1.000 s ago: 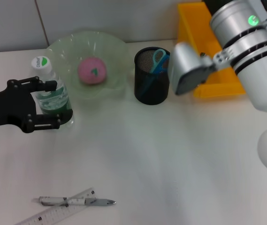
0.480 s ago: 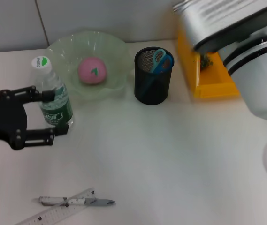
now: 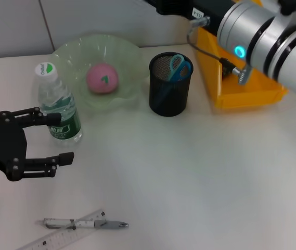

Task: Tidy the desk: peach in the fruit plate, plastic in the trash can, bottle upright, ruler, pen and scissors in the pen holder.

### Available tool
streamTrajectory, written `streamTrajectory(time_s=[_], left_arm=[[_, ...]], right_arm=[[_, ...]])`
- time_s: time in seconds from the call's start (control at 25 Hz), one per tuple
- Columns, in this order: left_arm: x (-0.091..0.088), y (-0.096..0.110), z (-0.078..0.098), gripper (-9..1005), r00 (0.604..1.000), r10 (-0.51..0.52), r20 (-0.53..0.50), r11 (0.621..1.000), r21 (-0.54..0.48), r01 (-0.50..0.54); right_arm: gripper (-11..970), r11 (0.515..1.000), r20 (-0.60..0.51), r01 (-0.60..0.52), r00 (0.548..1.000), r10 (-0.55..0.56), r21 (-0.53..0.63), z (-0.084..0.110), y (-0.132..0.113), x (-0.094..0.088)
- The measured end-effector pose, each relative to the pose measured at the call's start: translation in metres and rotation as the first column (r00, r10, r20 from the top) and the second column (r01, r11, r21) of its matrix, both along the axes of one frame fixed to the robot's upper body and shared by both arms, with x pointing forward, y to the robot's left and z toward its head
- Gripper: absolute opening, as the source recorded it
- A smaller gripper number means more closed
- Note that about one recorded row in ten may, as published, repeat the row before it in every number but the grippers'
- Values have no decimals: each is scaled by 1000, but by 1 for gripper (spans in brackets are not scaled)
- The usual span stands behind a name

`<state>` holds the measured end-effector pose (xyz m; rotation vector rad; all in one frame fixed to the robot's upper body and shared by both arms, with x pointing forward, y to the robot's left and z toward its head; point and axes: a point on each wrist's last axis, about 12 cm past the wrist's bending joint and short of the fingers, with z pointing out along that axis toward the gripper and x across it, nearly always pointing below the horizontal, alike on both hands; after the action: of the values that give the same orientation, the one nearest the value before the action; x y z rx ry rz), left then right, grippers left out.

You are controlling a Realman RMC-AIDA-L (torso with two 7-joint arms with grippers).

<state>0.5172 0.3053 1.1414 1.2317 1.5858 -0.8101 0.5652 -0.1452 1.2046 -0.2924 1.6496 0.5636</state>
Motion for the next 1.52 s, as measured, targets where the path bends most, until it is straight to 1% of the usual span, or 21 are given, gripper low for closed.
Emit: streamTrajectory(time_s=[0.12, 0.16, 0.2, 0.28, 0.32, 0.36, 0.4, 0.44, 0.52, 0.56, 0.6, 0.68, 0.76, 0.84, 0.92, 1.04, 1.16, 1.2, 1.28, 1.44, 1.52], left_arm=[[0, 0, 0, 763, 1000, -3, 0, 1000, 0, 3], [0, 0, 0, 763, 1000, -3, 0, 1000, 0, 3], [0, 0, 0, 762, 1000, -3, 0, 1000, 0, 3], [-1, 1, 1, 762, 1000, -8, -2, 1000, -2, 8], [-3, 0, 1, 762, 1000, -24, 1, 1000, -3, 24], [-3, 0, 1, 761, 1000, -25, 2, 1000, -4, 25], [-4, 0, 0, 761, 1000, -28, 5, 1000, -5, 28], [-4, -1, 0, 761, 1000, -31, 5, 999, -9, 31], [-5, -1, 0, 760, 999, -35, 5, 999, -15, 35], [-6, -2, 1, 760, 999, -38, 3, 999, -19, 38], [-6, -3, 1, 760, 999, -38, 1, 999, -21, 38], [-6, -4, 1, 759, 999, -39, -3, 999, -36, 39], [-6, -5, 0, 759, 999, -38, -7, 998, -49, 38], [-7, -5, -1, 758, 999, -36, -16, 998, -58, 35], [-7, -6, -1, 757, 999, -36, -24, 997, -63, 34], [-5, -7, -2, 757, 999, -30, -45, 997, -72, 27], [-3, -10, -1, 756, 996, -30, -79, 996, -84, 23], [-2, -11, -1, 756, 996, -29, -87, 996, -86, 22], [-2, -12, -1, 755, 994, -30, -102, 996, -90, 21], [-2, -12, 0, 754, 993, -33, -113, 996, -92, 22], [-1, -17, 2, 753, 988, -62, -140, 996, -72, 52]], right_arm=[[730, 995, -132, -79, 987, 87, 63, 16, -4, 6], [732, 979, -200, -167, 961, 189, 120, 28, -7, 11], [733, 979, -200, -167, 961, 189, 120, 28, -7, 11], [737, 950, -215, -266, 930, 297, 161, 37, -13, 14], [738, 928, -213, -322, 909, 359, 188, 39, -19, 13], [740, 875, -167, -440, 865, 474, 204, 44, -31, 12], [741, 875, -167, -440, 865, 474, 204, 44, -31, 12], [743, 854, -151, -478, 847, 511, 206, 44, -39, 11], [746, 808, -127, -552, 804, 582, 208, 38, -56, 12], [748, 785, -127, -581, 781, 612, 213, 24, -75, 14], [750, 785, -127, -581, 781, 612, 213, 24, -75, 14], [753, 765, -130, -603, 760, 637, 227, 3, -94, 14], [756, 734, -116, -645, 729, 674, 213, -17, -108, 8], [759, 706, -94, -685, 703, 705, 179, -29, -117, 0], [763, 691, -101, -710, 684, 723, 136, -38, -124, -7], [768, 669, -180, -739, 649, 739, 83, -50, -127, -14], [773, 635, -269, -772, 607, 748, 25, -66, -121, -18], [774, 635, -269, -772, 607, 748, 25, -66, -121, -18], [778, 628, -286, -777, 610, 739, -35, -70, -118, -17], [784, 606, -272, -788, 610, 744, -107, -73, -115, -21], [787, 598, -287, -792, 606, 742, -125, -74, -115, -21]])
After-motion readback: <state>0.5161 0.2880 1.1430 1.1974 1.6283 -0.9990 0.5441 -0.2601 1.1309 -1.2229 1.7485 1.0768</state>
